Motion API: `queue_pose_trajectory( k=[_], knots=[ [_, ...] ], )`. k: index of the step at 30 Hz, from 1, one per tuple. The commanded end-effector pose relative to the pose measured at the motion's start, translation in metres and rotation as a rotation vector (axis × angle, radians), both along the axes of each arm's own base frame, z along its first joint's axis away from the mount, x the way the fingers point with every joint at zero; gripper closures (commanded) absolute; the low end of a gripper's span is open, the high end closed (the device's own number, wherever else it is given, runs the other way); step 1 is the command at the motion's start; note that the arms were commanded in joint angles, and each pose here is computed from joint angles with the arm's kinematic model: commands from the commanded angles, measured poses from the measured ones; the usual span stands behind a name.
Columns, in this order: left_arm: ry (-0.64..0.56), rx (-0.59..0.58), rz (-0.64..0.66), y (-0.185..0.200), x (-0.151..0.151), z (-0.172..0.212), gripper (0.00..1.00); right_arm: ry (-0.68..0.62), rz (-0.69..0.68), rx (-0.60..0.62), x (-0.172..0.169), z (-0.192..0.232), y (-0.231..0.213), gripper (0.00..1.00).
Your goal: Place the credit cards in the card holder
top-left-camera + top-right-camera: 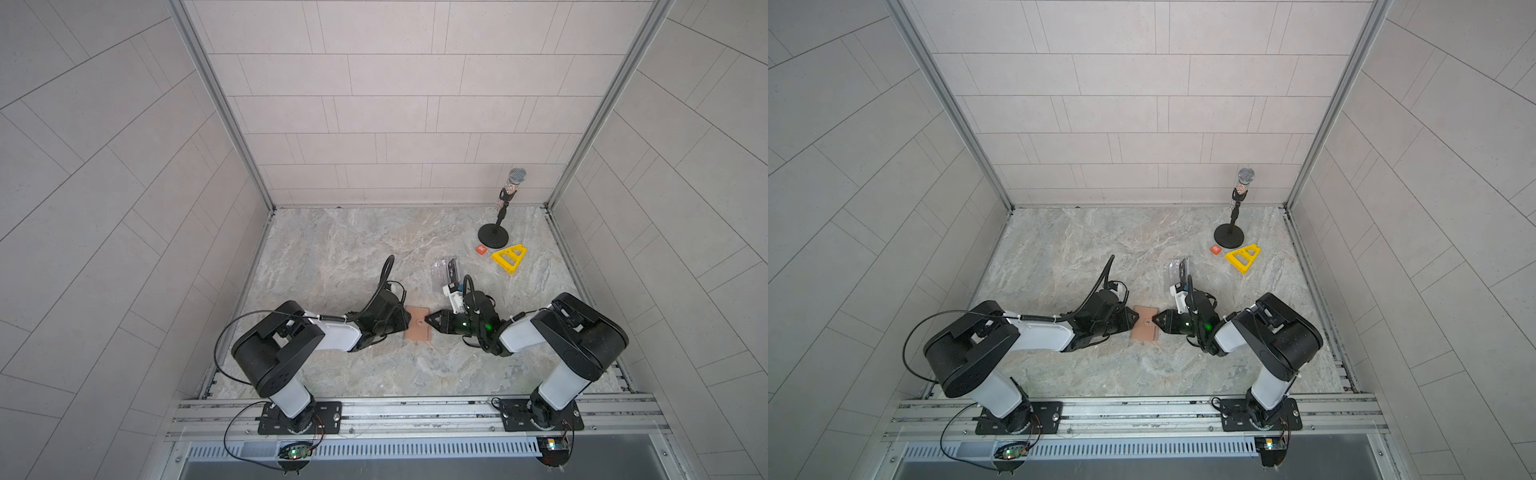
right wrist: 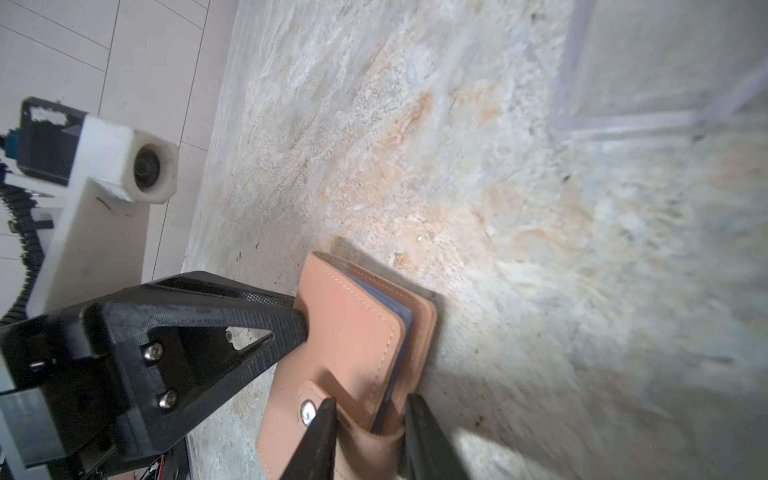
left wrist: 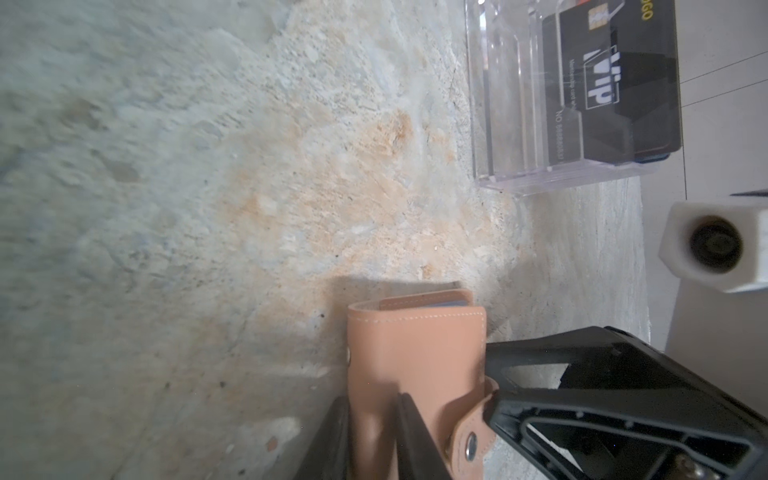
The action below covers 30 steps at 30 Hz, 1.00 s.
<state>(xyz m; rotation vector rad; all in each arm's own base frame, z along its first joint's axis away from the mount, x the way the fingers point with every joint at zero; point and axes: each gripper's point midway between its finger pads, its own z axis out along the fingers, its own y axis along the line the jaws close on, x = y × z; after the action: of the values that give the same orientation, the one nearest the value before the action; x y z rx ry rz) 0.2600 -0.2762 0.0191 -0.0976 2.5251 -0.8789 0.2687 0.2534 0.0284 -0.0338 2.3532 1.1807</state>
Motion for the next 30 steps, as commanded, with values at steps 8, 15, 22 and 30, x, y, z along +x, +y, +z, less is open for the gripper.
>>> queue_pose_trajectory(
  k=[8,15,22,30],
  knots=[
    [0.118,0.135,-0.017,0.024,-0.032,-0.036,0.75,0.147,0.073,-0.077,-0.035,-0.03,-0.004,0.65],
    [0.118,0.134,-0.017,0.023,-0.033,-0.035,0.75,0.166,0.085,-0.131,-0.039,-0.041,-0.004,0.68],
    [0.112,0.135,-0.018,0.022,-0.033,-0.034,0.75,0.178,0.095,-0.161,-0.041,-0.05,0.001,0.72],
    [0.108,0.145,-0.024,0.018,-0.034,-0.034,0.75,0.183,0.112,-0.173,-0.044,-0.053,0.007,0.73]
  ],
)
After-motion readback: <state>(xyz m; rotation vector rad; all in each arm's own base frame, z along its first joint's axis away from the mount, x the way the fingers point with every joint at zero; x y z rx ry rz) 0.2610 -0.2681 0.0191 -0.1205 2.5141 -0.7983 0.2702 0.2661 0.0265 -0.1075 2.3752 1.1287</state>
